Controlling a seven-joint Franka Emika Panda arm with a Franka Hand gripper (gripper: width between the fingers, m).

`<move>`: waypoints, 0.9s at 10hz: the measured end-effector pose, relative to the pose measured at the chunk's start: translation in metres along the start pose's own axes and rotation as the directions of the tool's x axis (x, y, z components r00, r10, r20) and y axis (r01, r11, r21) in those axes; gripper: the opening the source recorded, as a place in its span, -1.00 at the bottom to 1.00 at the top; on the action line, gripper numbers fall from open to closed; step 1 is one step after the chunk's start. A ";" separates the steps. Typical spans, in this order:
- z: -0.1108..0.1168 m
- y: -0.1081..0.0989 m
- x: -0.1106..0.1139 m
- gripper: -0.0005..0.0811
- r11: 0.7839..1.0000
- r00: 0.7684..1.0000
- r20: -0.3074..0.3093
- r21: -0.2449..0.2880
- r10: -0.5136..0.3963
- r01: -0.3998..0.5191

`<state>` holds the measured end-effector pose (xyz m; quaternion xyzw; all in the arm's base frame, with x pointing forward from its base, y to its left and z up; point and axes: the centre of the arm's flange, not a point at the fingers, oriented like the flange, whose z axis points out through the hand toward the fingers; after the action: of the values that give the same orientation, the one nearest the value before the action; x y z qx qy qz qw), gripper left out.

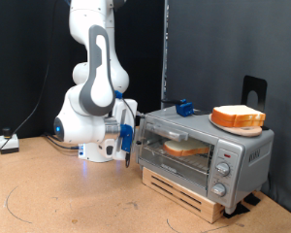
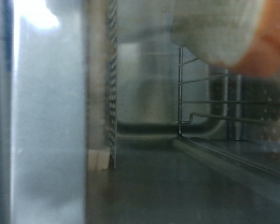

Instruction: Make a piece of toast with the oven

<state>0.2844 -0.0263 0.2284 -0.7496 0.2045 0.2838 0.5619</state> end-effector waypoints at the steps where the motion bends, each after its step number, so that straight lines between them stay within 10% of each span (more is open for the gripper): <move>1: 0.006 -0.001 -0.005 0.99 1.000 1.000 -0.019 -0.008 -0.009 0.009; 5: 0.003 -0.010 -0.020 0.99 0.999 0.999 -0.054 -0.041 0.000 -0.002; 9: -0.046 0.006 -0.002 0.99 0.990 0.969 -0.230 -0.089 0.089 -0.112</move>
<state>0.2886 -0.0722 0.2352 -0.7932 0.2901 0.2351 0.4809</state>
